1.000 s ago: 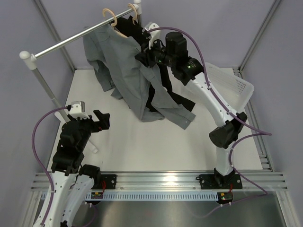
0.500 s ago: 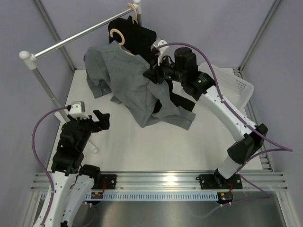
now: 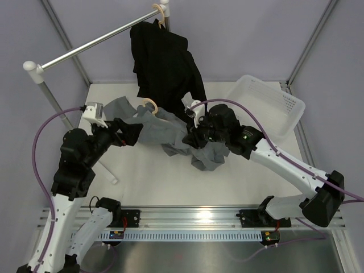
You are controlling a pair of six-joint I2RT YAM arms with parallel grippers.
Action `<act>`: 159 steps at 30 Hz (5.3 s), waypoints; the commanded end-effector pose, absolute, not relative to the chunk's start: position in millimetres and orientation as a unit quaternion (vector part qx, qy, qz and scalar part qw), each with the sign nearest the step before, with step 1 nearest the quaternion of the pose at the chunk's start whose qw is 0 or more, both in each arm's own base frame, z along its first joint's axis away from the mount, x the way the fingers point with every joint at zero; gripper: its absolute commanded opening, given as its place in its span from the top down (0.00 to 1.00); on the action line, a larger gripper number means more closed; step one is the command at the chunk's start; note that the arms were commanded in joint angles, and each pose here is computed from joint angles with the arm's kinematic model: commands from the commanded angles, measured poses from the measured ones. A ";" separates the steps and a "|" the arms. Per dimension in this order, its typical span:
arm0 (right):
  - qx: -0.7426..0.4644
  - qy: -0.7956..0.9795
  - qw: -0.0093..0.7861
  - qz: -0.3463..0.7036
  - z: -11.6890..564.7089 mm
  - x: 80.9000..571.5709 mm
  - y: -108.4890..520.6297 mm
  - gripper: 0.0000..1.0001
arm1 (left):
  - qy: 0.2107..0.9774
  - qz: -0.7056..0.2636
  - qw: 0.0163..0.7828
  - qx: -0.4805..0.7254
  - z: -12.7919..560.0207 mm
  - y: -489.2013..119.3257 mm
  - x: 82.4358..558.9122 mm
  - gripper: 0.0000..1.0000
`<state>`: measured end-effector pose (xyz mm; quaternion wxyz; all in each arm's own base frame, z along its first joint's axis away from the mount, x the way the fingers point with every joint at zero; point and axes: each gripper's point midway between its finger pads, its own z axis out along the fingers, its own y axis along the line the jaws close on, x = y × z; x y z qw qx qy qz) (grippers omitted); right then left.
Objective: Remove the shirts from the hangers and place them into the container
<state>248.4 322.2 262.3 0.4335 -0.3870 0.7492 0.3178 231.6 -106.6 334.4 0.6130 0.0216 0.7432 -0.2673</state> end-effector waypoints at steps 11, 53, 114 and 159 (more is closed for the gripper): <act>-0.356 0.731 0.456 0.362 278.6 224.0 320.2 1.00 | 0.739 -0.352 0.568 0.089 384.3 -200.8 248.9 0.08; -0.368 0.711 0.444 0.402 290.9 200.3 318.5 0.63 | 0.730 -0.244 0.631 0.102 381.1 -208.6 308.7 1.00; -0.396 0.696 0.478 0.361 350.1 225.9 378.8 1.00 | 0.733 -0.094 0.673 0.020 362.4 -137.2 318.6 1.00; -0.199 0.791 0.524 0.247 329.6 208.9 281.1 0.32 | 0.665 -0.179 0.725 -0.008 398.5 -129.1 296.7 1.00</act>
